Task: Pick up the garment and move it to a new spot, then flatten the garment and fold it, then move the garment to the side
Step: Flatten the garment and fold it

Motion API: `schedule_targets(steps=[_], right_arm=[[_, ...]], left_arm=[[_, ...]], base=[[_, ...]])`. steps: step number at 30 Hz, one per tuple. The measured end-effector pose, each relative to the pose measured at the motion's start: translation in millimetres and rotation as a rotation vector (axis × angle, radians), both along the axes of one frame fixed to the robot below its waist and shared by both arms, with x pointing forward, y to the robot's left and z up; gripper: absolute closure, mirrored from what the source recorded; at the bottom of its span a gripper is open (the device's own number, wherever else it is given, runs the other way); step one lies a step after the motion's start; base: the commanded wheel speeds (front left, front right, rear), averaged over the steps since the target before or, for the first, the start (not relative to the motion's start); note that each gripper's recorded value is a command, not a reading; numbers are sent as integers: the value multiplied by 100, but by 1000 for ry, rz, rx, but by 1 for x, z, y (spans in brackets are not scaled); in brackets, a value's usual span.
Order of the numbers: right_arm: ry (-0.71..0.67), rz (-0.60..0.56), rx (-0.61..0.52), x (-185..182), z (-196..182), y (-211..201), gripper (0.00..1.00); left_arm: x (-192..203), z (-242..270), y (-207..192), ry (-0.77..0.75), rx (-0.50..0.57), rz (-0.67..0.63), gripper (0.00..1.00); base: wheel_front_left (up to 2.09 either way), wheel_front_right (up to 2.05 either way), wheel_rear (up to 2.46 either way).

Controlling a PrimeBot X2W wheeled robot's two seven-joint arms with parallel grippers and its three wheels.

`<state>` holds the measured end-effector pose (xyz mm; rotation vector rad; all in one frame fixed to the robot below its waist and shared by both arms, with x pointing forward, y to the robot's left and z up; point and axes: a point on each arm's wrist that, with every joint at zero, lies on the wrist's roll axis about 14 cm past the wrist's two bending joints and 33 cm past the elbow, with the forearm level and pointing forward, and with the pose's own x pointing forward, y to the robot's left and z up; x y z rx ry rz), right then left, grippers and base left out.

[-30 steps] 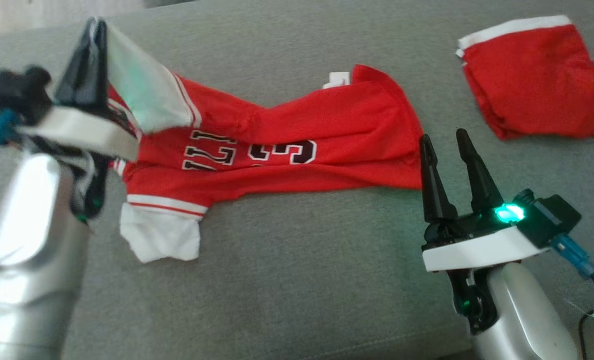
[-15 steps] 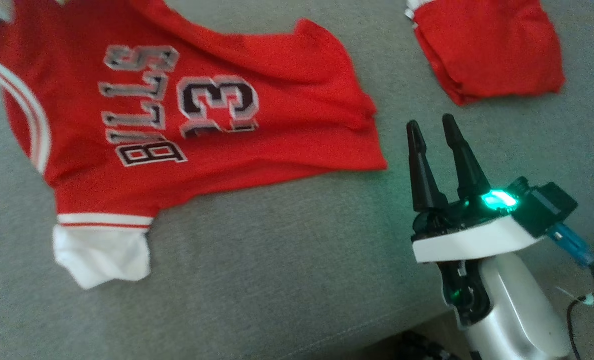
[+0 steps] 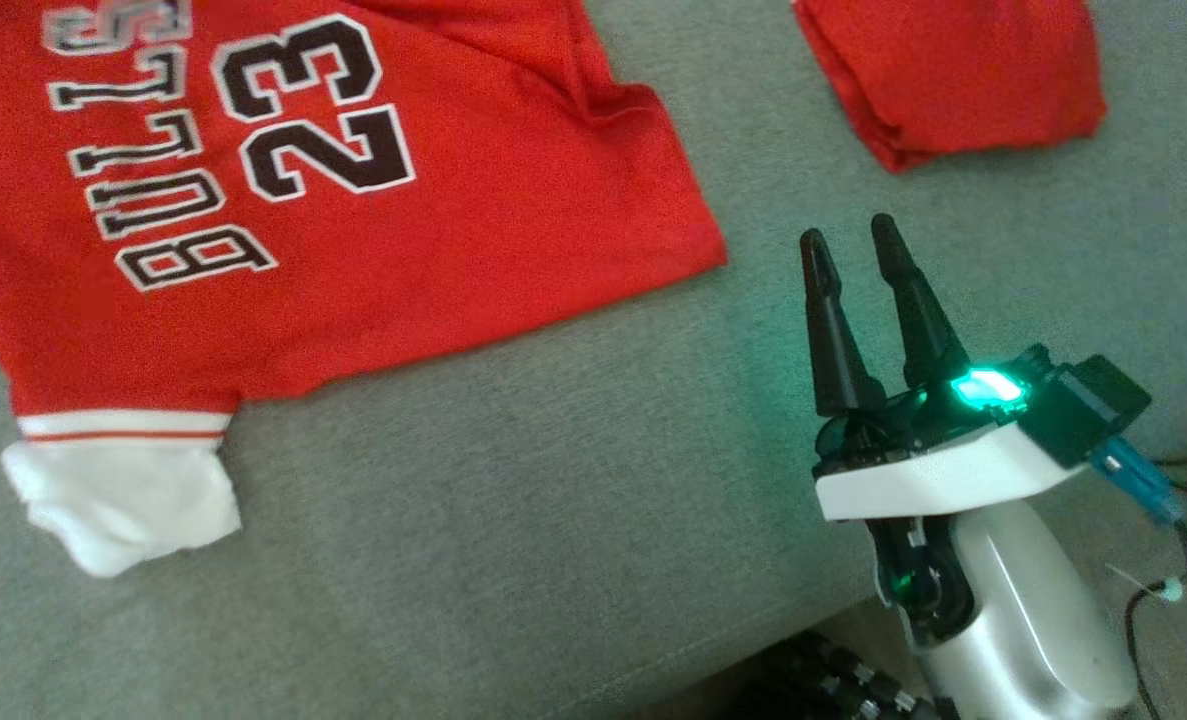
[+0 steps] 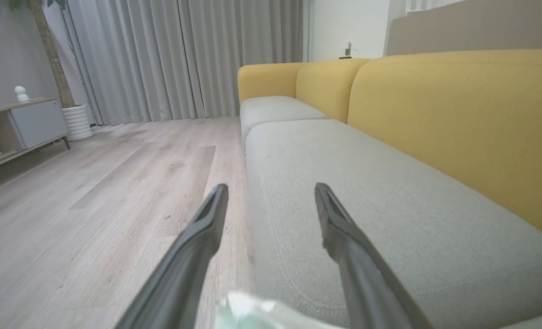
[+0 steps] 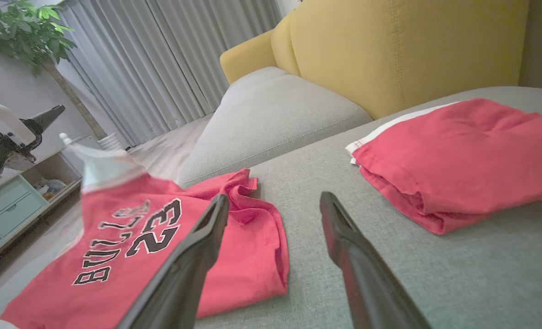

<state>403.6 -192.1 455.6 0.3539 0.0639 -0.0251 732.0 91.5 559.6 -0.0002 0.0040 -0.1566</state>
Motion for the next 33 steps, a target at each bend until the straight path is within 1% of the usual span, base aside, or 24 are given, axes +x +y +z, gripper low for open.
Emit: schedule_targets(steps=[7,15,17,18,20,25,30,33], right_arm=[[-33,55,-2,14,6,16,0],[-82,116,-21,21,20,35,0],[-95,130,-24,21,24,40,0],[-105,149,-25,19,27,47,0],[-103,167,-24,16,27,54,0],[-115,213,-14,10,32,71,0],[-151,255,-17,7,45,86,0],[-168,264,-16,6,51,89,0]], left_arm=[[-22,-12,10,-27,38,-41,0],[-81,-35,25,-9,74,-99,0],[-102,-43,32,9,63,-94,0],[-125,-52,40,26,51,-86,0],[-149,-62,48,45,42,-76,0],[-214,-78,74,62,-8,2,0],[-281,-100,82,103,-63,78,0],[-308,-109,84,127,-93,112,0]], base=[[0,0,0],[0,0,0],[0,0,0],[0,0,0],[0,0,0],[0,0,0],[0,0,0],[0,0,0]])
